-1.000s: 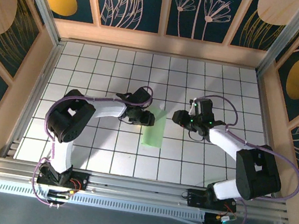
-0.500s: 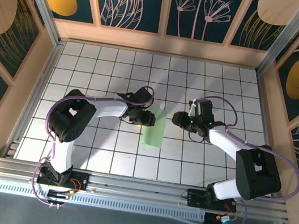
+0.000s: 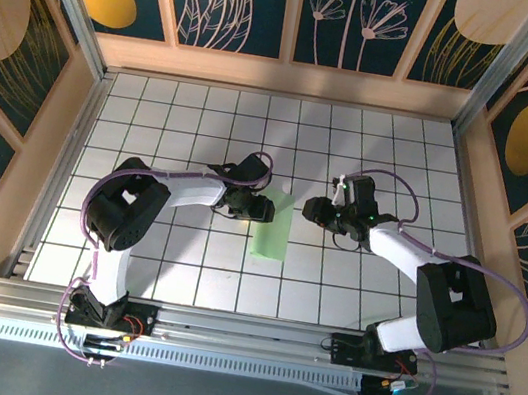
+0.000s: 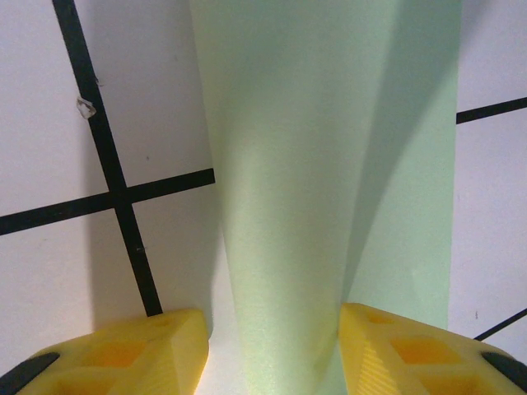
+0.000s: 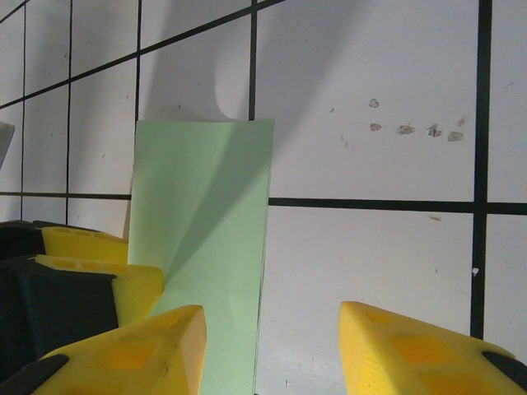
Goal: Fold a paper plane with a square sheet of paper (fold left side to right side)
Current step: First fold in half a square sheet of paper at the center of the table, then hold the square sheet of paper at the center of the table.
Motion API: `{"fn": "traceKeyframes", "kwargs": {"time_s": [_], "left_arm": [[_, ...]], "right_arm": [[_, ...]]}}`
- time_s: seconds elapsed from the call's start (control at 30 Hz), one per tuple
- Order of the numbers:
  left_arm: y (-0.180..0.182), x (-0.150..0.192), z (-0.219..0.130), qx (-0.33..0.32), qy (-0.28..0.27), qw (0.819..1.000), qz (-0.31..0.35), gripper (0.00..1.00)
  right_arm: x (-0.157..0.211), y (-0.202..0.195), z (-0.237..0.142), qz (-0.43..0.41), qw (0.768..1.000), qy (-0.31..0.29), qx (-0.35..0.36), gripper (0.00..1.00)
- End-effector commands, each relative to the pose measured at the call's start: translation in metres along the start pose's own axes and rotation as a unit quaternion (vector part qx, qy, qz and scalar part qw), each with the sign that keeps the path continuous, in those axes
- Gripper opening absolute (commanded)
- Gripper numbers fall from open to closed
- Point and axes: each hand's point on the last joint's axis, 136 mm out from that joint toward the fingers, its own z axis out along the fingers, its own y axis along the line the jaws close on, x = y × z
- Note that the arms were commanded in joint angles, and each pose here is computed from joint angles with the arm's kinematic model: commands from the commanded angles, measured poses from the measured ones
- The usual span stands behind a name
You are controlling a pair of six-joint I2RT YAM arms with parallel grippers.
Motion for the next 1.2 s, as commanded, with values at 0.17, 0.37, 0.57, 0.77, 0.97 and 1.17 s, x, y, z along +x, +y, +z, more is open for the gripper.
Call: {"fn": "traceKeyframes", "kwargs": {"time_s": [0.17,0.37,0.57,0.77,0.97,1.17], "left_arm": [[0.013,0.027,0.044,-0.014,0.040,0.999,0.013,0.48],[0.014,0.027,0.043,-0.016,0.039,0.999,0.013,0.48],[0.015,0.028,0.043,-0.017,0.040,0.999,0.011,0.48],[0.014,0.028,0.042,-0.017,0.039,0.999,0.010,0.48],[0.015,0.027,0.042,-0.018,0.037,0.999,0.010,0.48],[0.017,0.027,0.041,-0.024,0.034,0.999,0.011,0.48]], "right_arm": [[0.010,0.003,0.002,0.001,1.000,0.018,-0.020,0.46],[0.019,0.022,0.005,0.011,0.996,0.041,-0.076,0.37],[0.037,0.043,0.021,0.009,0.990,0.080,-0.118,0.14],[0.049,0.048,0.038,0.012,0.988,0.103,-0.119,0.02],[0.059,0.040,0.049,0.015,0.987,0.121,-0.107,0.00],[0.069,0.024,0.057,0.022,0.988,0.135,-0.077,0.00]]}}
